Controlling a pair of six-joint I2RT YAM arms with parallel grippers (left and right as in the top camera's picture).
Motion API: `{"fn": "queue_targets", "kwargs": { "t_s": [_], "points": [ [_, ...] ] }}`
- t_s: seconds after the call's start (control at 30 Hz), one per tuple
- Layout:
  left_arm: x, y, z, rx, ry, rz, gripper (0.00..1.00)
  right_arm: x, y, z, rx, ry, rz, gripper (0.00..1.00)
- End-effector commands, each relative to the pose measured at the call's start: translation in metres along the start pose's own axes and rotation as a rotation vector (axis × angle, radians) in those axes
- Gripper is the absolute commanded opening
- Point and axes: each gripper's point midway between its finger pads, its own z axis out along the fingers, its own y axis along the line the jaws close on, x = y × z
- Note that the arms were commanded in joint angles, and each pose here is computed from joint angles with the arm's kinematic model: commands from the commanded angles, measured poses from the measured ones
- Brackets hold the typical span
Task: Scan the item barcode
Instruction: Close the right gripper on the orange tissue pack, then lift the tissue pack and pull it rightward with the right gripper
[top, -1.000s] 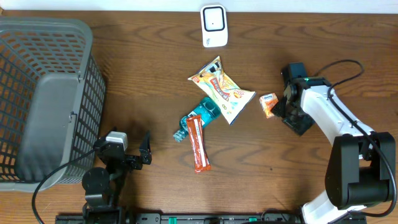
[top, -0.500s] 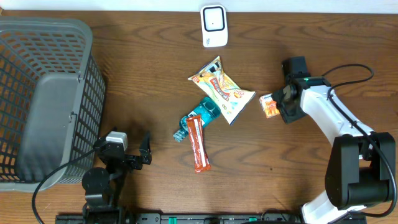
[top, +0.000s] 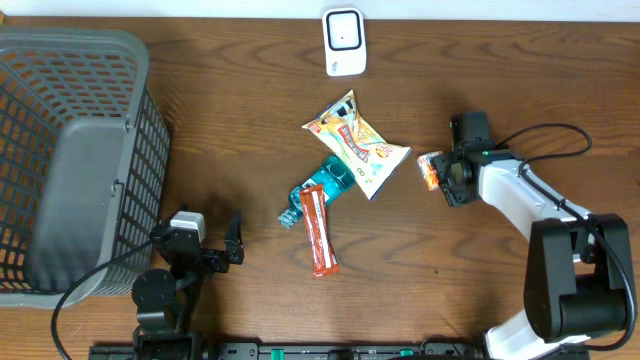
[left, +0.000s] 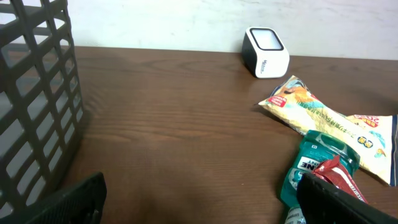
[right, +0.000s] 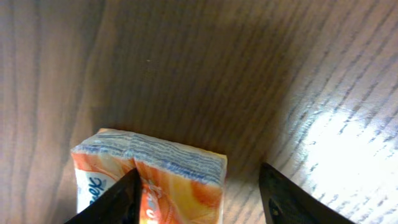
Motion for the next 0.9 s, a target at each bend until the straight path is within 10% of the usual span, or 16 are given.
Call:
{"fn": "queue_targets", "kwargs": {
  "t_s": [0.0,0.13,0.43,0.87],
  "points": [
    [0.016,0.002,0.002,-0.007,0.036,-0.003,0.98,0.006,-0.023,0.01,0.05,-0.007,-0.003,0.42],
    [0.016,0.002,0.002,-0.007,0.036,-0.003,0.98,0.003,-0.017,0.012,0.017,-0.021,-0.088,0.01],
    [0.016,0.002,0.002,-0.007,0.036,-0.003,0.98,0.07,0.039,-0.061,-0.421,0.431,-0.439,0.01],
    [0.016,0.002,0.002,-0.007,0.036,-0.003,0.98,0.127,-0.014,-0.191,-0.488,1.011,-0.235,0.02]
  ]
}}
